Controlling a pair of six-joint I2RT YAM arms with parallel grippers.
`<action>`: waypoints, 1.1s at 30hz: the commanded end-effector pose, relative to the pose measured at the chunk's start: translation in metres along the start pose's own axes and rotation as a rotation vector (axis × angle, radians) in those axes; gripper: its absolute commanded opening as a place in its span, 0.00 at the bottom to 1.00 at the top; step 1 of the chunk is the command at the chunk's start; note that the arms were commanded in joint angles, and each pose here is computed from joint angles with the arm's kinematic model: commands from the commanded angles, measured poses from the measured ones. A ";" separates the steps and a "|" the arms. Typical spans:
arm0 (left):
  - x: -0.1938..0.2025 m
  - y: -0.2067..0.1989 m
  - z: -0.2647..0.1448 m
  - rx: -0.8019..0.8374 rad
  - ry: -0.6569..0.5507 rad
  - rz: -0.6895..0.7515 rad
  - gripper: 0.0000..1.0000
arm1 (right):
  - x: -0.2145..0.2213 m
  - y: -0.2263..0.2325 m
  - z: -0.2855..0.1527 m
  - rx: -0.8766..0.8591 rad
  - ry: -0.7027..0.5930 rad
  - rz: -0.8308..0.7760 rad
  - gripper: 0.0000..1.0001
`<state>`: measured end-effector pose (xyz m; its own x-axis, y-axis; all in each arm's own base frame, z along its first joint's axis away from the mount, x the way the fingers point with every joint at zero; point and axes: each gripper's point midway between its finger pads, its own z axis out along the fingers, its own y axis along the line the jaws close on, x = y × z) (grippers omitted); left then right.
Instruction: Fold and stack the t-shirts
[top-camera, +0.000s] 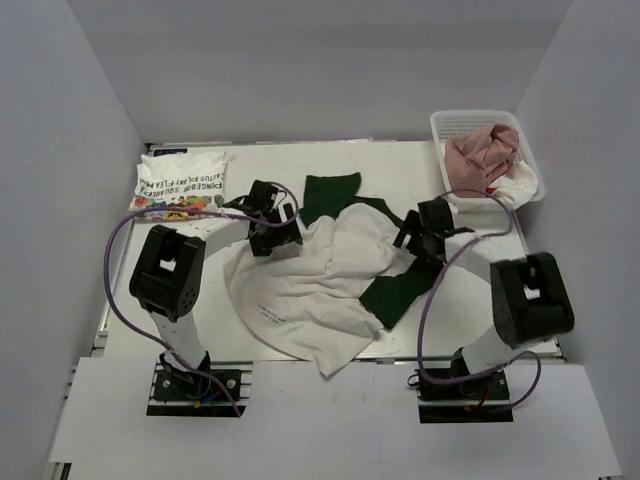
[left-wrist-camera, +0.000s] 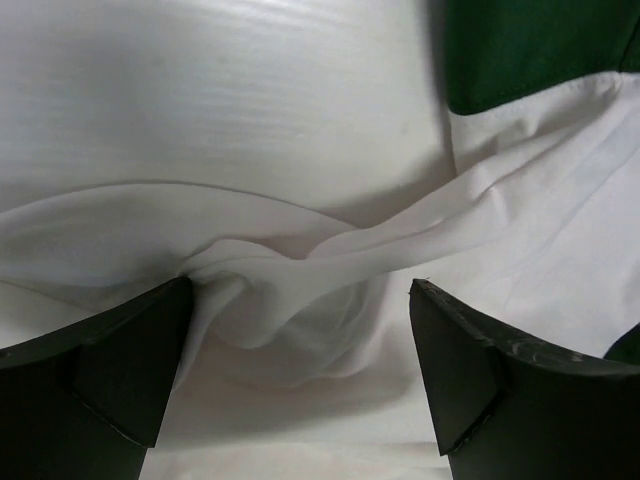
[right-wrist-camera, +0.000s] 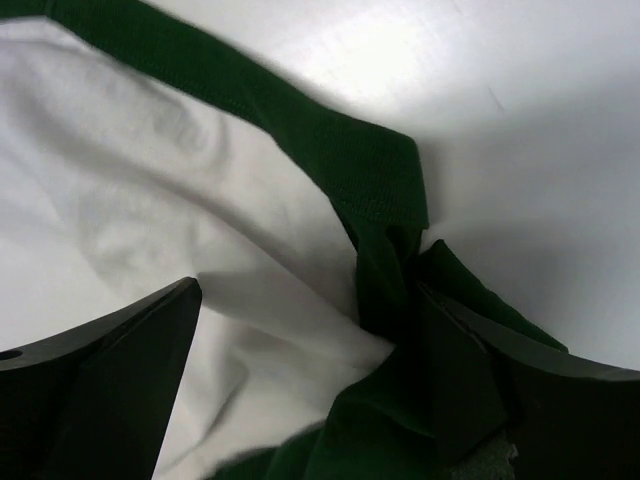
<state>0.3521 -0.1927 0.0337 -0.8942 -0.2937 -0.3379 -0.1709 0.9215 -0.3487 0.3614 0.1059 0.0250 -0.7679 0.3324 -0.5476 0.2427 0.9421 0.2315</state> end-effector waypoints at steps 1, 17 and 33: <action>-0.003 -0.024 0.003 0.116 0.023 0.078 1.00 | 0.082 -0.046 -0.033 0.125 0.213 0.179 0.90; -0.001 0.116 -0.102 -0.332 -0.298 -0.157 1.00 | -0.072 -0.002 -0.106 -0.063 -0.360 -0.025 0.90; -0.056 0.092 -0.045 0.046 -0.296 -0.039 0.87 | -0.122 0.050 -0.023 -0.108 -0.271 -0.248 0.90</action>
<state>0.3419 -0.0538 0.0428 -0.7366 -0.4479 -0.5067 -0.3576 0.8939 -0.2703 0.4306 0.1026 0.1030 -0.6488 0.1356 -0.7488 0.0569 0.9899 0.1300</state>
